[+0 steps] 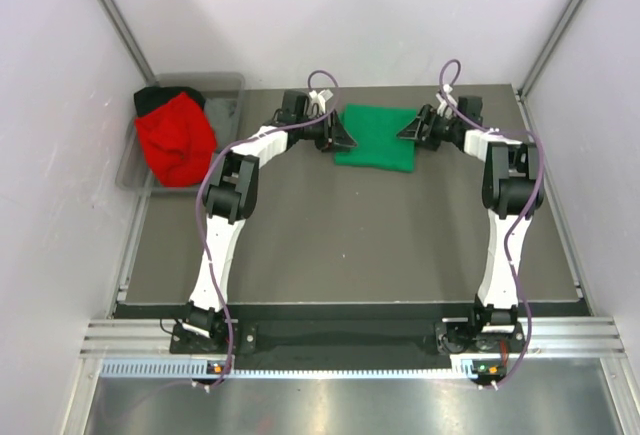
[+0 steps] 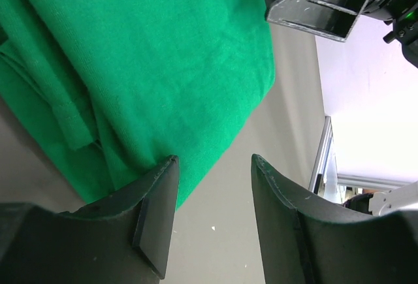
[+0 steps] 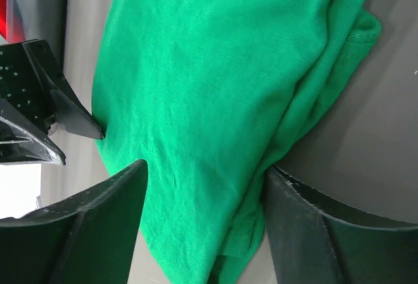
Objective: Fold and stack the t-shirts
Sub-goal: Neatly place the folded tshirt to the corner
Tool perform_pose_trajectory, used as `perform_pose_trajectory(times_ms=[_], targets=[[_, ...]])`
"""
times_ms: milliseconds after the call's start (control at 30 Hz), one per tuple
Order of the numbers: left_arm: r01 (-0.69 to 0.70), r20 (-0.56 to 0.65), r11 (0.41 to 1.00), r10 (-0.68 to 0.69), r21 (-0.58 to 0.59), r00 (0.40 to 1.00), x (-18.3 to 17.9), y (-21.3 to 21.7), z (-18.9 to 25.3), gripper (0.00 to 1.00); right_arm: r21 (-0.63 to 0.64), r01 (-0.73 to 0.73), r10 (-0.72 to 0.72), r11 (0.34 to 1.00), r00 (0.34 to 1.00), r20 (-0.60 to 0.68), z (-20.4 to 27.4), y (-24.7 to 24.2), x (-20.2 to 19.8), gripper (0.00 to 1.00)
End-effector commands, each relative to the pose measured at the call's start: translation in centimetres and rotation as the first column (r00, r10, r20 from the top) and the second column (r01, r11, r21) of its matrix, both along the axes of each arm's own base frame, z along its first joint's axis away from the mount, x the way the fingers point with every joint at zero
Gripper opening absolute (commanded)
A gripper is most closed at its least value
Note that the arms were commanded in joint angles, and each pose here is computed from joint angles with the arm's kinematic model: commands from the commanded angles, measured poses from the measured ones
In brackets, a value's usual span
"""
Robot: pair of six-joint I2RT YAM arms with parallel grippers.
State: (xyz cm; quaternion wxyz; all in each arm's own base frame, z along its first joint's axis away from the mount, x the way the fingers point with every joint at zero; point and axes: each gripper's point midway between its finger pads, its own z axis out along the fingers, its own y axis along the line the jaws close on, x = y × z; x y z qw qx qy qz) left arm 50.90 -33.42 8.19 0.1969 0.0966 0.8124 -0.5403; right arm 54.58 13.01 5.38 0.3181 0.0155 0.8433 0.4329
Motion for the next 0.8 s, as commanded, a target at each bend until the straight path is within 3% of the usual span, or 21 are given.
perform_pose_trajectory(times_ms=[0, 100, 133, 233, 300, 433, 567, 767], targets=[[0.018, 0.089, 0.999, -0.015, -0.031, 0.996, 0.6, -0.3, 2.8, 0.53, 0.000, -0.006, 0.006, 1.000, 0.998, -0.070, -1.4, 0.6, -0.6, 0.66], [0.021, 0.095, 0.999, -0.018, -0.033, 0.995, 0.5, -0.3, 3.2, 0.53, -0.036, -0.006, 0.004, 0.999, 0.998, -0.067, -1.5, 0.2, -0.7, 0.49], [0.019, 0.096, 0.999, -0.016, -0.031, 0.995, 0.5, -0.2, 3.3, 0.53, -0.057, -0.009, 0.006, 0.998, 0.998, -0.062, -1.5, 0.0, -0.6, 0.34], [0.020, 0.118, 0.999, -0.017, -0.025, 0.993, 0.4, 0.0, 4.5, 0.53, -0.139, -0.033, 0.028, 0.990, 0.999, -0.038, -1.4, -0.8, -0.8, 0.07], [0.023, 0.129, 1.000, -0.021, -0.014, 0.991, 0.1, 0.3, 5.1, 0.54, -0.185, -0.085, 0.080, 0.979, 0.996, -0.033, -0.9, -1.1, -1.4, 0.00], [0.017, 0.208, 1.000, -0.020, 0.019, 0.978, -0.9, 1.6, 8.6, 0.55, -0.225, -0.202, 0.188, 0.953, 0.979, -0.083, 0.0, -1.2, -4.2, 0.00], [-0.009, 0.266, 0.996, -0.016, 0.093, 0.964, -1.8, 4.1, 9.6, 0.55, -0.315, -0.343, 0.328, 0.885, 0.939, -0.103, 1.0, -2.2, -8.2, 0.00], [-0.051, 0.326, 0.983, -0.010, 0.179, 0.945, -3.4, 6.8, 11.6, 0.55, -0.393, -0.460, 0.396, 0.796, 0.887, -0.237, 1.9, -5.4, -17.9, 0.00]])
